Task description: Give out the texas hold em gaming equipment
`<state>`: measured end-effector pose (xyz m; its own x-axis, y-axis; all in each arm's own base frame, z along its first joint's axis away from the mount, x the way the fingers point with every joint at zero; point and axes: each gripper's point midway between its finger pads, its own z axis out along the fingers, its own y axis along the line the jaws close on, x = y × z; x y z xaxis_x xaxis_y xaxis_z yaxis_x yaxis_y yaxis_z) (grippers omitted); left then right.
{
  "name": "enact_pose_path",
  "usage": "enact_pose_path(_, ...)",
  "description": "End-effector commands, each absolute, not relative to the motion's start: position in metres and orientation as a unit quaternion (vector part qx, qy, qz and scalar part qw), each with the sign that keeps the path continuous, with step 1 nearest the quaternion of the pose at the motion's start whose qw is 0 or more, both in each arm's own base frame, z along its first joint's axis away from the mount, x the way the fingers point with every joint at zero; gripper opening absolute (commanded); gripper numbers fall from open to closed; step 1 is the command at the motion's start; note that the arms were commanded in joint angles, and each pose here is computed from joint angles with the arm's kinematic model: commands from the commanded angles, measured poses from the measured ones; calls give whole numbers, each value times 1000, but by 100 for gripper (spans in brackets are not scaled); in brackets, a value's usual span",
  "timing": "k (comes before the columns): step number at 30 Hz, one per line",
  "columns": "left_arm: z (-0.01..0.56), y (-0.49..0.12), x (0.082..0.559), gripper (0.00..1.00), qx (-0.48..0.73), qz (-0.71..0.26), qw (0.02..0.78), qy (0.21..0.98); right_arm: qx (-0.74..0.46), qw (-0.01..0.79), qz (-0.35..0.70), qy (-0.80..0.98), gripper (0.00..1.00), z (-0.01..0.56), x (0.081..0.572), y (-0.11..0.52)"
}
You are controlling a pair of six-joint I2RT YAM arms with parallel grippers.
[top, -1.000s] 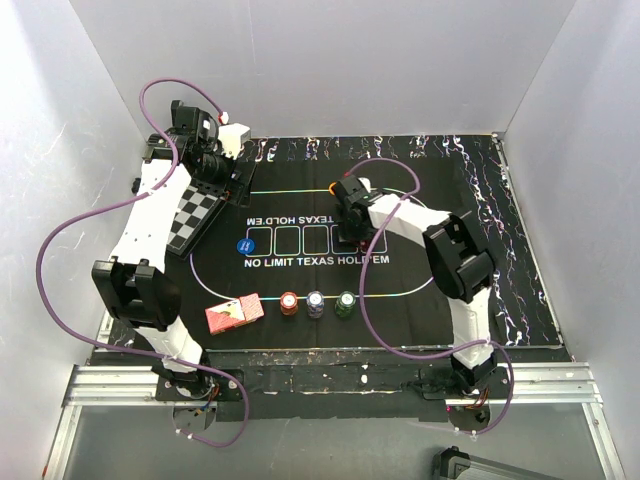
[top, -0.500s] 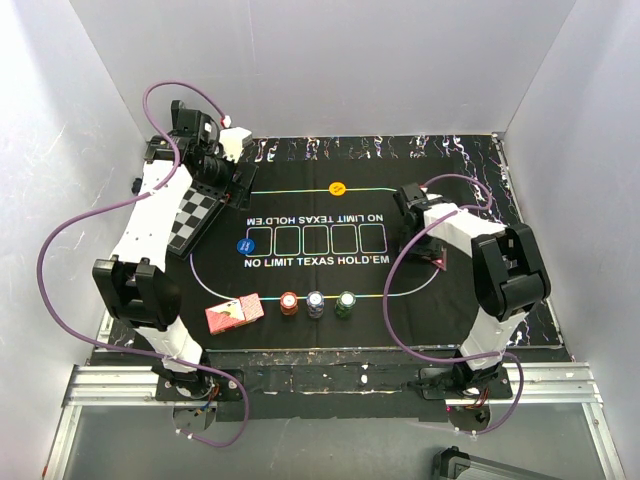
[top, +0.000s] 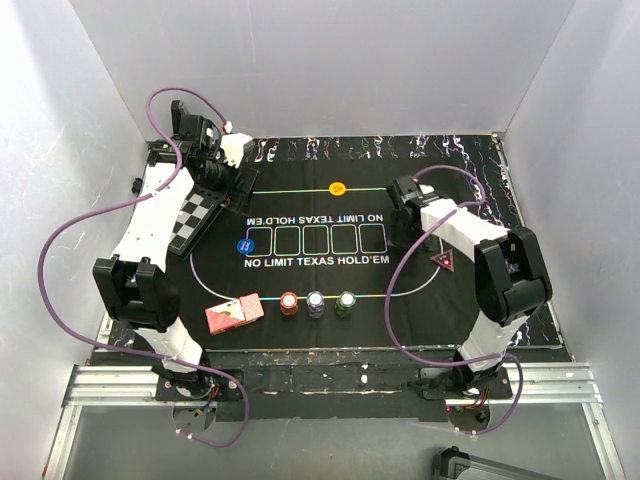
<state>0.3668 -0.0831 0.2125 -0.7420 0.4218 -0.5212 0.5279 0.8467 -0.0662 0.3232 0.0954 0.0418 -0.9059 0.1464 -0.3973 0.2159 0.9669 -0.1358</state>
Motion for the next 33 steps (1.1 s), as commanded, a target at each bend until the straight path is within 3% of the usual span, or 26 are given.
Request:
enact_pose_path(1,234,-81,367,98,250,-99,291,918,8,296,25,955,77,124,350,173)
enact_pose_path(8,225,-74,366,98,228,-92,280,928,-201,353,164,899,81,190,312,284)
enact_pose_path(15,211,-64,370,98,187,-109,271,938,-382,306,192,851,88,176,243,358)
enact_pose_path(33,201,-52,363,98,162,-117,264,944,-499,205,206,816,92,120,186,425)
